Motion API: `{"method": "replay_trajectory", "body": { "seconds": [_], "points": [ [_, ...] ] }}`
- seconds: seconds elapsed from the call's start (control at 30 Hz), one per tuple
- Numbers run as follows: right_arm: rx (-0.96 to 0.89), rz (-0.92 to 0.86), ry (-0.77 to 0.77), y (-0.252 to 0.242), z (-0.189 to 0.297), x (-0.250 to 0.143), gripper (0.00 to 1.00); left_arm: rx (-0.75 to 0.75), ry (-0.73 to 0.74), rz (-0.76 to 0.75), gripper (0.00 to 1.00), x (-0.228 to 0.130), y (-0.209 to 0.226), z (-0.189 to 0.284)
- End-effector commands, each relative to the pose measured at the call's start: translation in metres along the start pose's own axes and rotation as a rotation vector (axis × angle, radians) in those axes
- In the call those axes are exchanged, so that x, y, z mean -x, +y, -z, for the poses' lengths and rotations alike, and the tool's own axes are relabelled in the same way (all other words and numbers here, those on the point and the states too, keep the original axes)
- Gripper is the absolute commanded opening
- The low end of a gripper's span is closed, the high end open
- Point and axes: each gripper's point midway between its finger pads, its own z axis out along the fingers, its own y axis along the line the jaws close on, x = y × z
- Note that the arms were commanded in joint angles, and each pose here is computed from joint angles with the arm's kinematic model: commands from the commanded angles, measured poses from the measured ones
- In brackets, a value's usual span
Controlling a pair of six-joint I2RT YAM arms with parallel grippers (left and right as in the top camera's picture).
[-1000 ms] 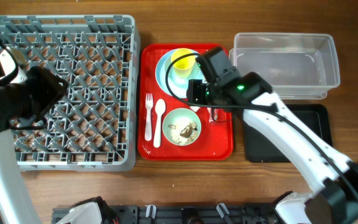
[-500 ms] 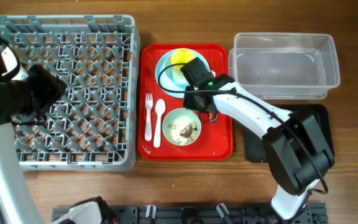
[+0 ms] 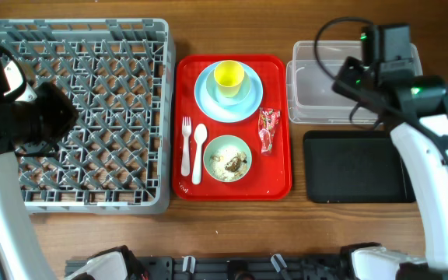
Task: Sort waste into correct bins and load items into the dishwasher rack
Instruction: 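Carry tissue with right gripper and drop it into clear bin, then grasp the red Apollo wrapper with the right gripper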
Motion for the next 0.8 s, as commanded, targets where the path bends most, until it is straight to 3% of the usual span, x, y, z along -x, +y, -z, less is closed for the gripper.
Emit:
{"method": "replay_trajectory", "body": {
  "seconds": [0.0, 0.1, 0.13, 0.2, 0.23, 0.27, 0.33, 0.4, 0.43, 0.47, 0.77],
  "points": [
    [0.023, 0.002, 0.065, -0.008, -0.027, 0.000, 0.04, -0.003, 0.002, -0.008, 0.07, -0.001, -0.001, 0.000],
    [-0.010, 0.008, 0.190, -0.007, -0.074, -0.019, 0.05, -0.003, 0.001, -0.009, 0.07, 0.000, -0.001, 0.000],
    [-0.028, 0.018, 0.229, -0.008, -0.089, -0.027, 0.10, -0.003, 0.002, -0.008, 0.07, -0.001, -0.001, 0.000],
    [-0.034, 0.078, 0.285, -0.009, -0.107, -0.039, 0.33, -0.002, 0.002, -0.009, 0.10, -0.001, -0.001, 0.000],
    [-0.034, 0.096, 0.290, -0.009, -0.109, -0.040, 0.55, -0.003, 0.001, -0.009, 0.22, 0.000, -0.001, 0.000],
    [-0.027, 0.095, 0.276, -0.008, -0.104, -0.036, 0.58, -0.003, 0.001, -0.009, 0.30, 0.000, -0.002, 0.000],
    [0.004, 0.088, 0.242, -0.003, -0.087, -0.026, 0.62, -0.003, 0.001, -0.009, 0.39, 0.000, -0.001, 0.000],
    [0.164, 0.085, 0.263, 0.020, -0.057, -0.029, 0.62, -0.003, 0.002, -0.009, 0.41, -0.001, -0.001, 0.000],
    [0.287, 0.102, 0.315, 0.041, -0.033, -0.043, 0.52, -0.003, 0.002, -0.008, 0.42, -0.001, -0.001, 0.000],
    [0.307, 0.130, 0.348, 0.050, -0.023, -0.056, 0.50, -0.003, 0.002, -0.008, 0.42, 0.000, -0.001, 0.000],
    [0.150, 0.341, 0.454, 0.091, -0.027, -0.177, 0.52, 0.000, 0.008, -0.007, 0.42, -0.002, -0.001, 0.000]
  ]
}}
